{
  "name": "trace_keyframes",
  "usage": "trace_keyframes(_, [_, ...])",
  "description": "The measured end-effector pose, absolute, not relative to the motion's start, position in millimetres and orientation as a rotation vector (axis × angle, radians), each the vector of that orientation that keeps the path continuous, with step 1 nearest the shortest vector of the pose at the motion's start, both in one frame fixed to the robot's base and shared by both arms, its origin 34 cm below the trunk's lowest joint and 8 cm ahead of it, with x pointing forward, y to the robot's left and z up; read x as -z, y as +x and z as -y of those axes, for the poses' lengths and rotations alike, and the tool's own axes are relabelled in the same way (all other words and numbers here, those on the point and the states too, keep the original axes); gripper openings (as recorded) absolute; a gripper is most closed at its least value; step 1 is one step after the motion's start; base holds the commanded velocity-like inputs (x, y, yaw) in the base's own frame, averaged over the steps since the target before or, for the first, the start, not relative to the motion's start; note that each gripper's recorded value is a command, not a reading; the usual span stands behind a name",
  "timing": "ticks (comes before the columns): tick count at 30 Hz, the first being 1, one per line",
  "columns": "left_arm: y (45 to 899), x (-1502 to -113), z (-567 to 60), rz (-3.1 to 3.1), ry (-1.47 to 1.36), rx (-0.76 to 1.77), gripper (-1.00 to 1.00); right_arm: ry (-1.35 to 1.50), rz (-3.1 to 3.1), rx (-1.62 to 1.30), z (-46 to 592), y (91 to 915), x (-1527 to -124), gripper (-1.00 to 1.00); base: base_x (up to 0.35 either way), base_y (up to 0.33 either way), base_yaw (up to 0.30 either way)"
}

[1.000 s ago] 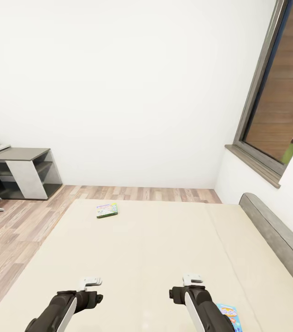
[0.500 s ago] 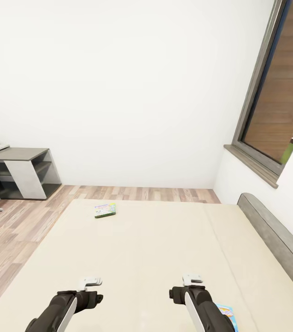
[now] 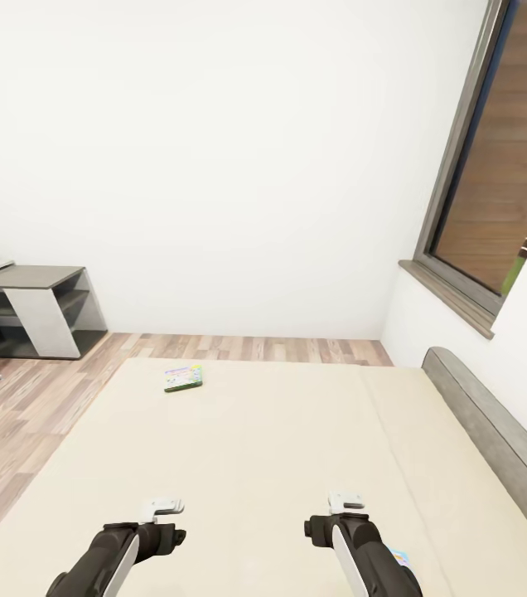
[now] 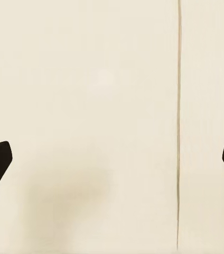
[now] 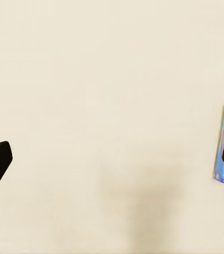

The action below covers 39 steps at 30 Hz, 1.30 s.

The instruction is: Put all the toys in the child's room - the three board games (two on the bed and one on the table), the two jigsaw puzzles on the table, and the tennis ball on the table - inside the toy box on the table in the child's room.

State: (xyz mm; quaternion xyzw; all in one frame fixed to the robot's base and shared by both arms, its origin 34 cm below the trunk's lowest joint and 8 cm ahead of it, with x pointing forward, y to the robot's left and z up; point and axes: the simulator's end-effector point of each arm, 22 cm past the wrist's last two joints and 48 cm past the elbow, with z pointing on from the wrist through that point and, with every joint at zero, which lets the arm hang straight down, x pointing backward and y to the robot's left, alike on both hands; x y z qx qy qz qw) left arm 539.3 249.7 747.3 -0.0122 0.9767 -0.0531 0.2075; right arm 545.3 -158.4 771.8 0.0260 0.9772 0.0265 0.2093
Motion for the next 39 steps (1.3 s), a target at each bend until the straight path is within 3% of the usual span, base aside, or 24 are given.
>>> trace_keyframes(39, [539.3,-747.3,-249.3,-2.720,-0.033,0.148,1.00,0.072,-2.690,-0.071,158.1,551.0,-774.7,1.00,-0.003,-0.031,0.000])
